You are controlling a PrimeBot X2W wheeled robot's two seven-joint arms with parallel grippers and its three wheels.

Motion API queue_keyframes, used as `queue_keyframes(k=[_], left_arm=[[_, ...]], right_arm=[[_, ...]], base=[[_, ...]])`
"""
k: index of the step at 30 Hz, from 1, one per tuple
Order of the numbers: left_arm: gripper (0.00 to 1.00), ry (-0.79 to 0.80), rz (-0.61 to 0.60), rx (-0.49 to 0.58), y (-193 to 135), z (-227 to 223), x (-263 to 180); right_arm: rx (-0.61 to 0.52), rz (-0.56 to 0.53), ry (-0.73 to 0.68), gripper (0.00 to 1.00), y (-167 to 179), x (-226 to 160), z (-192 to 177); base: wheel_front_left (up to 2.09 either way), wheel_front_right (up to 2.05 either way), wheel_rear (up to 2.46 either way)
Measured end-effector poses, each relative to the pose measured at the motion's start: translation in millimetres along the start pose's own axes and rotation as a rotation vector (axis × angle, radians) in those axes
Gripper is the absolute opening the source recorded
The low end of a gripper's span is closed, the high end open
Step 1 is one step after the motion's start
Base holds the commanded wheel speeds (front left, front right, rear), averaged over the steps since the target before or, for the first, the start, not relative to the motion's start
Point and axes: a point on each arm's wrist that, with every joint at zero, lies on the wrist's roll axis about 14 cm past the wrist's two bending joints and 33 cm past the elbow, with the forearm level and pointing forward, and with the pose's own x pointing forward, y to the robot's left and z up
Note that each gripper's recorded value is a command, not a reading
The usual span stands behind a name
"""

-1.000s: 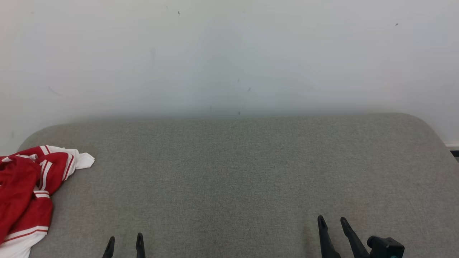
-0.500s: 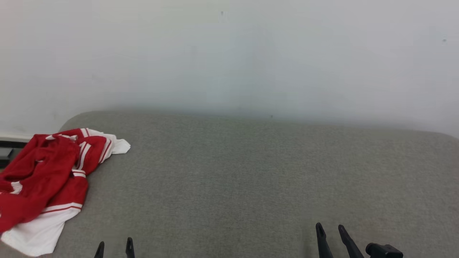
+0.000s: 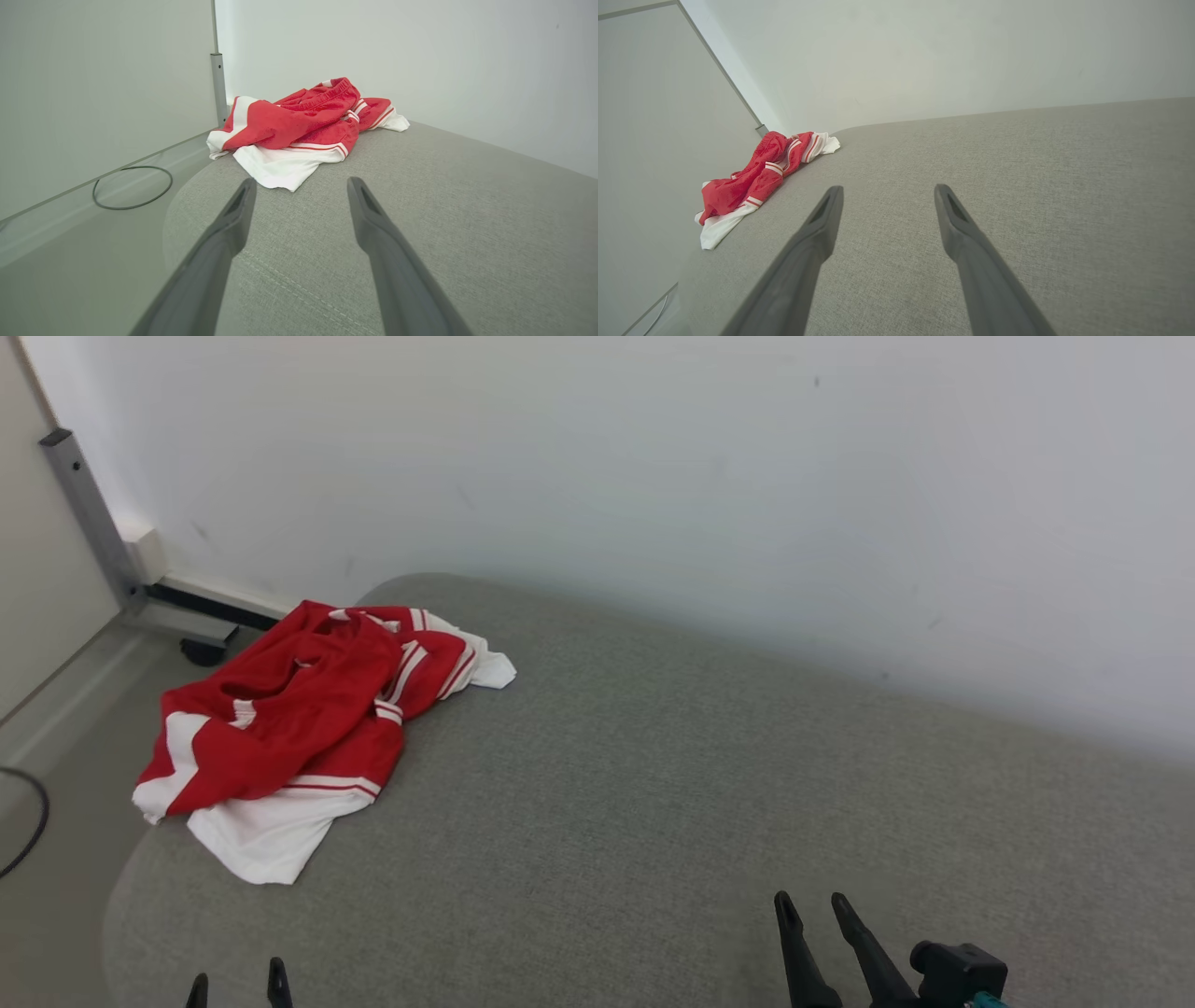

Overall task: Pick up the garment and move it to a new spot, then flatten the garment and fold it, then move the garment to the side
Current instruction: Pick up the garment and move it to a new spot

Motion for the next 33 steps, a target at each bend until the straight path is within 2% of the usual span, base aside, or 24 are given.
queue_keyframes(k=[8,17,23,30,33], left_arm=[[1.00,0.007,0.141,0.010,38.2,0.2,-18.4],[1.00,0.020,0.197,0.019,50.8,-1.6,-26.0],[1.00,0.036,0.127,0.026,36.0,-5.9,-14.8],[1.00,-0.010,0.007,0.030,2.6,19.6,43.7],[1.00,0.029,-0.026,0.021,-9.0,23.9,74.4]], right_arm=[[-0.001,0.120,0.058,1.00,33.1,29.8,-15.4],[0.012,0.152,0.090,1.00,41.3,38.7,-25.9],[0.014,0.141,0.092,1.00,37.8,37.5,-26.8],[-0.012,0.119,0.104,1.00,26.4,34.3,-33.4],[-0.031,0.108,0.113,1.00,19.4,32.5,-38.7]], base=[[0.00,0.00,0.00],[0.00,0.00,0.00],[0.00,0.00,0.00],[0.00,0.00,0.00],[0.00,0.00,0.00]])
